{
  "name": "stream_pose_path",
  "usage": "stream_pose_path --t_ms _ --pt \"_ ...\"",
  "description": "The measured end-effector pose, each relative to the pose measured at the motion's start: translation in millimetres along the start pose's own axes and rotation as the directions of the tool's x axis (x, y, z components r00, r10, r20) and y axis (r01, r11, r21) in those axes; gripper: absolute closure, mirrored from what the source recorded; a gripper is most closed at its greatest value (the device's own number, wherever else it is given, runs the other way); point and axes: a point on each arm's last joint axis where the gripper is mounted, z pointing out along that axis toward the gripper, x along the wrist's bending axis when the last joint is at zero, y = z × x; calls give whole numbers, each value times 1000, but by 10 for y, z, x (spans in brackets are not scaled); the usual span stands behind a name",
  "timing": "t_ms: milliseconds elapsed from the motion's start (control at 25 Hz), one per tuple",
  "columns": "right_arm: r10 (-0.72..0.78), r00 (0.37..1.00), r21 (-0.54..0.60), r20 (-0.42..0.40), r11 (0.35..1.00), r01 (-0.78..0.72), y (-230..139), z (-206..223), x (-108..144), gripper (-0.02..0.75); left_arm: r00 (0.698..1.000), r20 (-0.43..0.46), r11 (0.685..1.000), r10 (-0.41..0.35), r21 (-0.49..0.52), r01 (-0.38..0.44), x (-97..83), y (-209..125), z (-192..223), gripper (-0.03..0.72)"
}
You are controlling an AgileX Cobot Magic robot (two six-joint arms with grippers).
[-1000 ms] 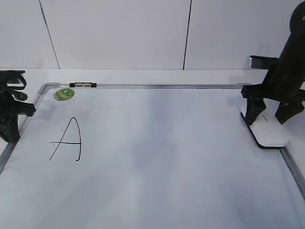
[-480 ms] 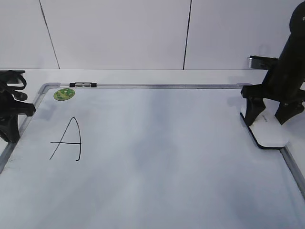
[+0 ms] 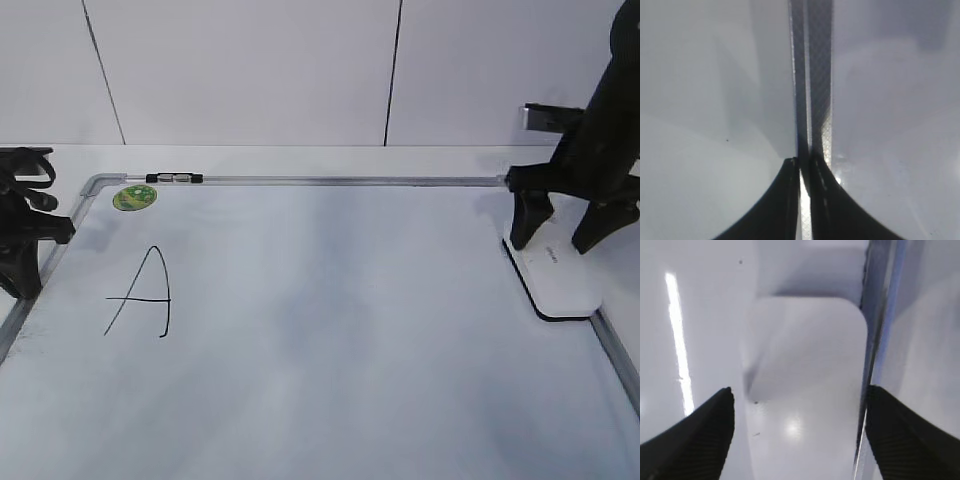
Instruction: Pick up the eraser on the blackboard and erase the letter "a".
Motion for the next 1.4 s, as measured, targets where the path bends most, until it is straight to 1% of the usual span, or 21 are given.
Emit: stream_pose_path --t_ms 160,240,440,560,640,720,800,960,1080,1240,1400 --pt "15 1000 -70 23 997 -14 108 -182 -6 115 1000 0 1000 0 0 0 0 0 0 665" --pt "24 999 -87 30 996 -21 131 -225 -9 128 1000 0 1000 0 0 0 0 0 0 665" --pt "44 999 -126 32 991 -40 93 -402 8 162 1000 0 1000 2 -2 -2 0 2 0 649" --pt "46 999 -154 26 987 -42 57 -527 28 166 1000 0 1000 13 -6 -13 0 5 0 585" --pt "50 999 -170 6 984 -48 36 -597 53 167 1000 2 1000 14 -11 -14 -2 19 -3 507" --pt "51 999 -184 -9 982 -52 15 -660 74 167 1000 4 1000 14 -15 -14 -5 46 -8 445" --pt "50 999 -200 -15 978 -52 -8 -729 87 170 1000 7 1000 14 -20 -14 -10 72 -38 414" --pt "46 999 -240 -16 969 -48 -70 -897 109 176 1000 12 1000 19 -8 -19 -23 93 -176 399" --pt "42 999 -273 -18 961 -45 -132 -1041 129 176 1000 14 1000 24 0 -24 -37 46 -371 398" --pt "39 999 -313 -33 949 -47 -277 -1241 163 178 999 16 1000 28 -13 -28 -53 -50 -604 398" --pt "34 998 -340 -47 939 -48 -471 -1409 205 178 999 10 998 34 -53 -34 -60 -118 -797 401"
